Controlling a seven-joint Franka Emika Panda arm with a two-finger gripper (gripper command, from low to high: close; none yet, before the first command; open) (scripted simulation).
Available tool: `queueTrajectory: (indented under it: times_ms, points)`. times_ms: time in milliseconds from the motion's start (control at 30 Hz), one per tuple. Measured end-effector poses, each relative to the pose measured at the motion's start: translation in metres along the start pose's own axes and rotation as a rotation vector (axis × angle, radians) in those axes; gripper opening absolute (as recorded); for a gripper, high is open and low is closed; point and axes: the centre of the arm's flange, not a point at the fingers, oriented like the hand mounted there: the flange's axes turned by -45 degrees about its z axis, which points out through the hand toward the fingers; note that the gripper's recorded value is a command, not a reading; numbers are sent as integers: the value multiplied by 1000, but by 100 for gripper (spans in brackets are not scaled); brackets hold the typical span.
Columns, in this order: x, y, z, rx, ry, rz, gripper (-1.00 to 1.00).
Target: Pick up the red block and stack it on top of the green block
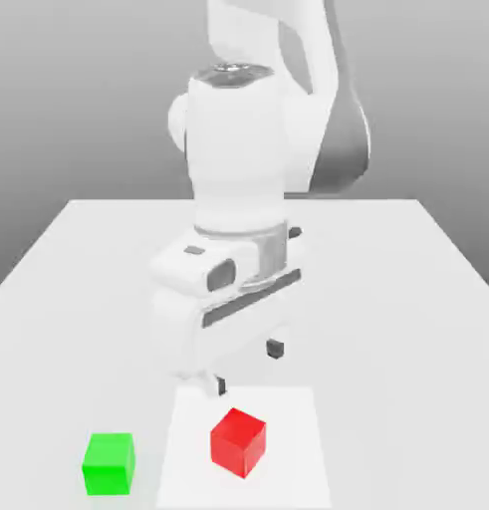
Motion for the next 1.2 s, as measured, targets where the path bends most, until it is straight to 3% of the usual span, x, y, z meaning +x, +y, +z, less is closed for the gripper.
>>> queueTrajectory:
  times_ms: [200, 233, 467, 667, 833, 1000, 1033, 1200]
  points:
    - [-10, -8, 76, 25, -36, -56, 0]
    - [-11, -9, 85, 26, -36, -55, -100]
    - [-11, -9, 86, 27, -37, -56, -100]
    - [-13, -2, 28, 28, -37, -32, -100]
    - [-99, 83, -6, 21, -42, 358, -100]
    - [-123, 100, 38, 18, -41, 446, -100]
    - [-124, 99, 47, 19, -42, 448, 100]
    - [-124, 99, 47, 19, -42, 448, 100]
